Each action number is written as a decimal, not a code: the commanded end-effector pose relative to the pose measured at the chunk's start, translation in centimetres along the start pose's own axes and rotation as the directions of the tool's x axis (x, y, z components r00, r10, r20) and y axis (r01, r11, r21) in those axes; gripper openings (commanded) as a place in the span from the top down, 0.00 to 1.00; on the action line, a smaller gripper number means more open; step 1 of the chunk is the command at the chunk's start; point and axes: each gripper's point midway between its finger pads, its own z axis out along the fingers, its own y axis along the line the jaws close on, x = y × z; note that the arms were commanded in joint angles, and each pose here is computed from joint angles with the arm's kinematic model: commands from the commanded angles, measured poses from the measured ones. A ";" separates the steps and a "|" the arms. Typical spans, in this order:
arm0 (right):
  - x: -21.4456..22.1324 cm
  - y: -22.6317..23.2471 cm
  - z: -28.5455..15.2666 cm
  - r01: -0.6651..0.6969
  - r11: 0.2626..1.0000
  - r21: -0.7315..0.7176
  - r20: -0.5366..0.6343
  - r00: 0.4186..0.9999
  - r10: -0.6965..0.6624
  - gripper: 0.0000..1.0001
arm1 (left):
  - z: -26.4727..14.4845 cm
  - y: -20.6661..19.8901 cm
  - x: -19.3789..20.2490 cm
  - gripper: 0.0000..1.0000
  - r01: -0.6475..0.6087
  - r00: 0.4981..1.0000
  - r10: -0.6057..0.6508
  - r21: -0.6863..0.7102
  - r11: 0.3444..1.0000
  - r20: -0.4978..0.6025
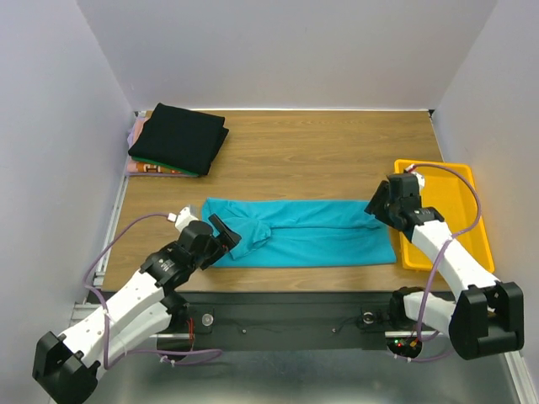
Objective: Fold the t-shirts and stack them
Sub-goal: Fold the tshirt
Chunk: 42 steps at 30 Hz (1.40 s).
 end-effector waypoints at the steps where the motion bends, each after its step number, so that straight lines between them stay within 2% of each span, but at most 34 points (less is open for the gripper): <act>1: -1.5 3.5 -1.8 0.042 0.987 -0.157 0.005 0.999 -0.042 0.34 | -0.7 -2.3 -2.7 0.02 0.001 0.996 -0.002 0.019 1.000 0.090; 4: -1.5 5.4 -1.5 0.081 0.970 -0.228 -0.032 0.995 -0.090 0.12 | 0.0 -4.5 -3.5 0.02 -0.038 0.994 0.033 0.049 0.998 0.100; 5: -1.0 6.1 -1.4 0.083 0.962 -0.261 -0.058 0.993 -0.101 0.00 | 0.8 -4.9 -3.3 0.01 -0.063 0.995 0.059 0.035 0.997 0.084; 8: 0.1 7.2 0.5 0.091 0.954 -0.284 -0.103 0.987 -0.124 0.00 | 2.2 -6.9 -3.7 0.02 -0.091 0.993 0.086 0.054 0.994 0.080; 10: 1.0 7.2 2.0 0.086 0.960 -0.266 -0.140 0.982 -0.127 0.00 | 4.1 -7.2 -3.6 0.02 -0.116 0.991 0.115 0.013 0.993 0.066; 14: 3.7 6.3 4.0 0.085 0.969 -0.234 -0.211 0.968 -0.136 0.00 | 8.6 -5.8 -2.4 0.02 -0.161 0.987 0.161 -0.110 0.981 -0.012; 19: 7.0 4.7 4.7 0.058 0.981 -0.185 -0.286 0.952 -0.111 0.00 | 12.0 -4.9 -2.6 0.02 -0.185 0.982 0.177 -0.191 0.964 -0.061; 22: 9.2 4.0 3.5 0.041 0.984 -0.172 -0.305 0.948 -0.093 0.00 | 14.3 -5.0 -3.6 0.02 -0.204 0.979 0.195 -0.216 0.955 -0.066; 23: 9.9 3.6 3.2 0.039 0.986 -0.165 -0.309 0.947 -0.089 0.00 | 15.1 -6.6 -4.5 0.02 -0.209 0.978 0.202 -0.190 0.959 -0.055; 25: 11.2 3.9 2.1 0.035 0.981 -0.189 -0.320 0.943 -0.095 0.00 | 17.4 -5.9 -4.4 0.02 -0.257 0.966 0.240 -0.237 0.937 -0.098; 26: 12.8 3.0 1.8 0.044 0.983 -0.180 -0.345 0.933 -0.105 0.00 | 18.4 -8.5 -5.8 0.02 -0.260 0.965 0.250 -0.211 0.942 -0.074; 27: 13.5 2.9 1.4 0.029 0.983 -0.181 -0.354 0.931 -0.093 0.00 | 19.9 -7.2 -4.9 0.02 -0.304 0.951 0.278 -0.255 0.918 -0.134; 28: 15.1 2.6 0.6 0.042 0.980 -0.194 -0.372 0.921 -0.114 0.00 | 20.8 -10.1 -6.2 0.02 -0.309 0.951 0.293 -0.210 0.928 -0.102; 30: 16.6 2.9 -0.3 0.029 0.978 -0.206 -0.388 0.915 -0.108 0.00 | 23.1 -10.8 -6.0 0.02 -0.331 0.942 0.312 -0.200 0.922 -0.122; 31: 18.0 3.5 -1.2 0.058 0.969 -0.240 -0.401 0.903 -0.153 0.00 | 23.9 -11.6 -6.2 0.02 -0.365 0.929 0.346 -0.174 0.915 -0.130; 32: 18.5 3.9 -1.8 0.062 0.964 -0.258 -0.400 0.902 -0.165 0.00 | 24.6 -14.9 -7.9 0.02 -0.362 0.932 0.354 -0.126 0.924 -0.085; 33: 19.6 4.0 -2.3 0.053 0.964 -0.261 -0.420 0.893 -0.162 0.00 | 26.3 -14.1 -7.0 0.02 -0.383 0.922 0.368 -0.144 0.912 -0.122; 34: 21.1 4.6 -3.5 0.085 0.949 -0.302 -0.434 0.874 -0.216 0.00 | 27.0 -14.5 -7.2 0.02 -0.392 0.918 0.374 -0.149 0.908 -0.136; 35: 21.8 4.8 -4.0 0.088 0.946 -0.313 -0.440 0.869 -0.227 0.00 | 27.4 -17.9 -8.9 0.02 -0.383 0.923 0.375 -0.111 0.917 -0.091; 36: 23.4 5.4 -5.2 0.092 0.935 -0.341 -0.461 0.851 -0.252 0.00 | 29.0 -17.2 -8.3 0.02 -0.397 0.916 0.384 -0.128 0.909 -0.115; 39: 25.3 5.9 -6.4 0.111 0.929 -0.352 -0.470 0.838 -0.279 0.00 | 32.0 -19.5 -9.2 0.02 -0.380 0.924 0.373 -0.101 0.919 -0.085; 40: 26.3 6.7 -7.6 0.139 0.910 -0.391 -0.464 0.824 -0.326 0.00 | 32.0 -22.6 -10.6 0.02 -0.355 0.935 0.353 -0.042 0.934 -0.042; 42: 27.6 7.6 -9.1 0.169 0.877 -0.451 -0.472 0.788 -0.394 0.00 | 34.3 -22.1 -9.5 0.02 -0.350 0.935 0.347 -0.035 0.936 -0.069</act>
